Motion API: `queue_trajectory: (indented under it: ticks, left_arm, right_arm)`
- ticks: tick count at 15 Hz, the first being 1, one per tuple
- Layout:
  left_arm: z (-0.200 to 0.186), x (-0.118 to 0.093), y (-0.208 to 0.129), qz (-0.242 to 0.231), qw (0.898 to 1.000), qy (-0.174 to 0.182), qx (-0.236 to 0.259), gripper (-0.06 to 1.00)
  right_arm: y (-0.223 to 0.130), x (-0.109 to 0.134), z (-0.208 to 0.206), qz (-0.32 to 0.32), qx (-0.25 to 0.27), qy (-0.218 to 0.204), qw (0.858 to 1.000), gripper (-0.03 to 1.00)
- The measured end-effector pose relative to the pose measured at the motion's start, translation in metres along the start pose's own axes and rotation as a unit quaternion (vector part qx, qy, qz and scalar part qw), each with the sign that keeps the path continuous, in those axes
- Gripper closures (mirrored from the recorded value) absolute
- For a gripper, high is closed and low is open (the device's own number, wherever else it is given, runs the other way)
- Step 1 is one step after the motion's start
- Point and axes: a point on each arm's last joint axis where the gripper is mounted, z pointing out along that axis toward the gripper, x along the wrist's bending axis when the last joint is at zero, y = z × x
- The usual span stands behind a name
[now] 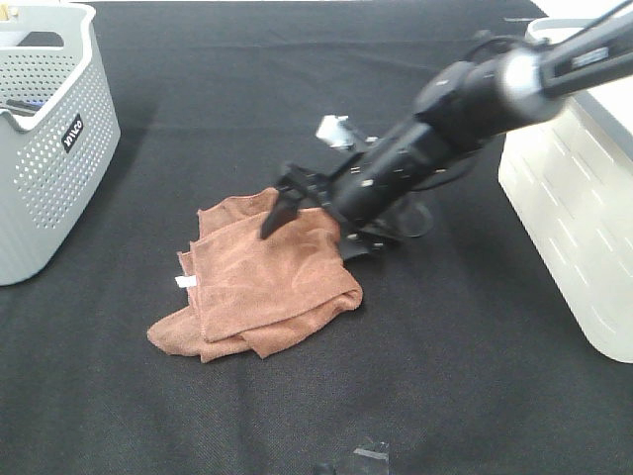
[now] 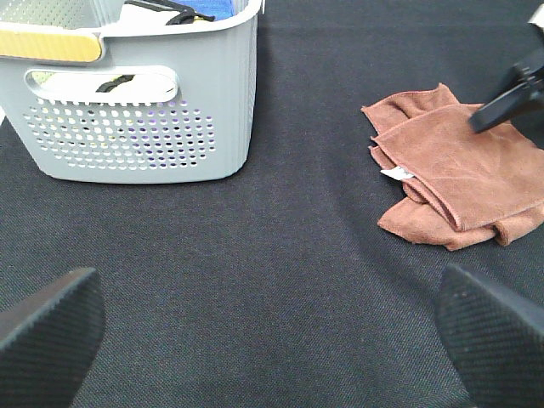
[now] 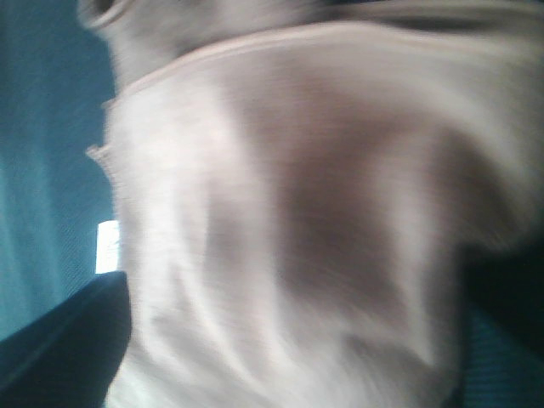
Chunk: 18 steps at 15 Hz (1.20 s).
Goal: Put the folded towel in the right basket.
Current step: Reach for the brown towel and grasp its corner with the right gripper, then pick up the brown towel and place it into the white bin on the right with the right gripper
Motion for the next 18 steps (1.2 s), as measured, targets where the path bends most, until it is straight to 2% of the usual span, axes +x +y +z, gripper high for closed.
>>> queue_trajectory:
  ticks: [2, 3, 4, 5, 8, 10, 12, 14, 15, 18]
  left_arm:
    - [0.000, 0.000, 0.000, 0.000, 1.000, 0.000, 0.000, -0.04]
    - [0.000, 0.000, 0.000, 0.000, 1.000, 0.000, 0.000, -0.04]
    - [0.000, 0.000, 0.000, 0.000, 1.000, 0.000, 0.000, -0.04]
    - [0.000, 0.000, 0.000, 0.000, 1.000, 0.000, 0.000, -0.04]
    - [0.000, 0.000, 0.000, 0.000, 1.000, 0.000, 0.000, -0.04]
    - [0.000, 0.000, 0.000, 0.000, 1.000, 0.000, 0.000, -0.04]
    - [0.000, 0.000, 0.000, 0.000, 1.000, 0.000, 0.000, -0.04]
    - [0.000, 0.000, 0.000, 0.000, 1.000, 0.000, 0.000, -0.04]
    - [0.000, 0.000, 0.000, 0.000, 1.000, 0.000, 0.000, -0.04]
    - [0.000, 0.000, 0.000, 0.000, 1.000, 0.000, 0.000, -0.04]
  right_arm:
    - [-0.003, 0.025, 0.013, -0.036, -0.003, 0.005, 0.999, 0.24]
    - [-0.006, 0.031, 0.021, -0.050, 0.001, 0.003, 0.999, 0.40]
    - [-0.008, 0.033, 0.027, -0.060, 0.010, 0.000, 0.998, 0.64]
    - [-0.008, 0.033, 0.027, -0.069, 0.014, -0.003, 0.998, 0.80]
    - [-0.006, 0.038, 0.026, -0.089, 0.033, 0.000, 0.995, 0.80]
    - [-0.005, 0.054, 0.016, -0.132, 0.088, 0.013, 0.987, 0.80]
    - [0.001, 0.077, -0.011, -0.174, 0.109, 0.016, 0.979, 0.80]
    - [0.011, 0.104, -0.055, -0.218, 0.089, 0.003, 0.972, 0.80]
    - [0.018, 0.121, -0.092, -0.238, 0.065, -0.011, 0.969, 0.80]
    - [0.039, 0.141, -0.176, -0.262, -0.042, -0.041, 0.963, 0.80]
